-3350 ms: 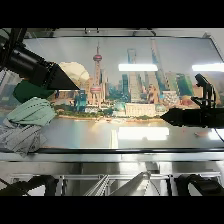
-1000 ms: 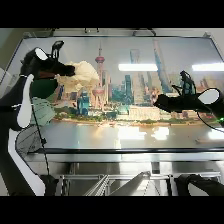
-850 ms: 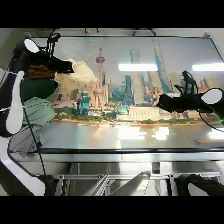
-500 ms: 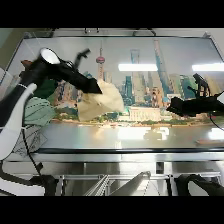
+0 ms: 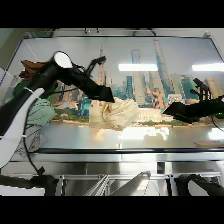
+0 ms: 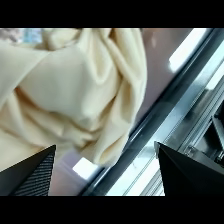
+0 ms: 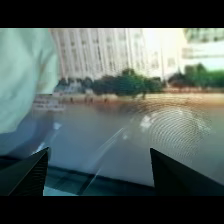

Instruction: Fold the shirts.

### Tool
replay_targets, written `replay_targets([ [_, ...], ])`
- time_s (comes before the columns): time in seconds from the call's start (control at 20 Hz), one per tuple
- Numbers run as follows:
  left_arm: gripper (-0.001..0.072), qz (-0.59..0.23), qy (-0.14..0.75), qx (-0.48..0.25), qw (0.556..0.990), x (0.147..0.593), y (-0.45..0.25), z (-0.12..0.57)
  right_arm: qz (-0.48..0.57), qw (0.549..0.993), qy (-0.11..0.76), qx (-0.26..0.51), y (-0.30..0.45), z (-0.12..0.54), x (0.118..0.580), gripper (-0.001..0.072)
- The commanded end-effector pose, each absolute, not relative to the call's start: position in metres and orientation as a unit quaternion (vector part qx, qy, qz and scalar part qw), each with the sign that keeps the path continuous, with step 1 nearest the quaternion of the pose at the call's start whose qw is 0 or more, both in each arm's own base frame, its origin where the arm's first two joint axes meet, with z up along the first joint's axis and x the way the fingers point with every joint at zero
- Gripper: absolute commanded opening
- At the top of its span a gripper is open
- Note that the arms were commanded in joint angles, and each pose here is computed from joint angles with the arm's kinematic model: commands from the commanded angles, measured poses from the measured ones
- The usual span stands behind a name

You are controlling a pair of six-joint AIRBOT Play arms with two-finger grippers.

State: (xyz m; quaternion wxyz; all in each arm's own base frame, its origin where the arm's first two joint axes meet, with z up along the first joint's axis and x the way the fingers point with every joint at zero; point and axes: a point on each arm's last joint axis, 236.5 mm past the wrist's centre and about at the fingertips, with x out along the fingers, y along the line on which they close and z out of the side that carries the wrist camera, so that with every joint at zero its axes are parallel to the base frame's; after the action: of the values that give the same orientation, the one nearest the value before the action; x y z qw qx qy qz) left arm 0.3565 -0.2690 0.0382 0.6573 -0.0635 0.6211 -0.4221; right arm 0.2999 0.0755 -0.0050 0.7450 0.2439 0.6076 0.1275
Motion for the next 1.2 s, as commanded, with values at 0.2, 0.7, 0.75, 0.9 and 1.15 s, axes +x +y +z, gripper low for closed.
replay_targets([
  [0.2, 0.0713, -0.246, 0.693, -0.181, 0.653, 0.312, -0.149, -0.071, 0.231, 0.72, 0.581, 0.3, 0.175, -0.04, 0.329, 0.0685],
  [0.7, 0.0323, -0.317, 0.728, -0.209, 0.571, 0.324, -0.232, -0.127, 0.291, 0.661, 0.571, 0.389, 0.242, -0.07, 0.344, 0.0365],
  [0.75, 0.0026, -0.332, 0.728, -0.198, 0.566, 0.324, -0.241, -0.124, 0.295, 0.663, 0.57, 0.386, 0.242, -0.07, 0.344, 0.0155],
  [0.9, 0.0013, -0.371, 0.7, -0.163, 0.588, 0.341, -0.251, -0.091, 0.343, 0.652, 0.551, 0.391, 0.246, -0.043, 0.34, 0.0016],
  [1.15, 0.0013, -0.389, 0.572, -0.149, 0.706, 0.391, -0.211, 0.071, 0.385, 0.723, 0.416, 0.394, 0.185, 0.09, 0.372, 0.0013],
])
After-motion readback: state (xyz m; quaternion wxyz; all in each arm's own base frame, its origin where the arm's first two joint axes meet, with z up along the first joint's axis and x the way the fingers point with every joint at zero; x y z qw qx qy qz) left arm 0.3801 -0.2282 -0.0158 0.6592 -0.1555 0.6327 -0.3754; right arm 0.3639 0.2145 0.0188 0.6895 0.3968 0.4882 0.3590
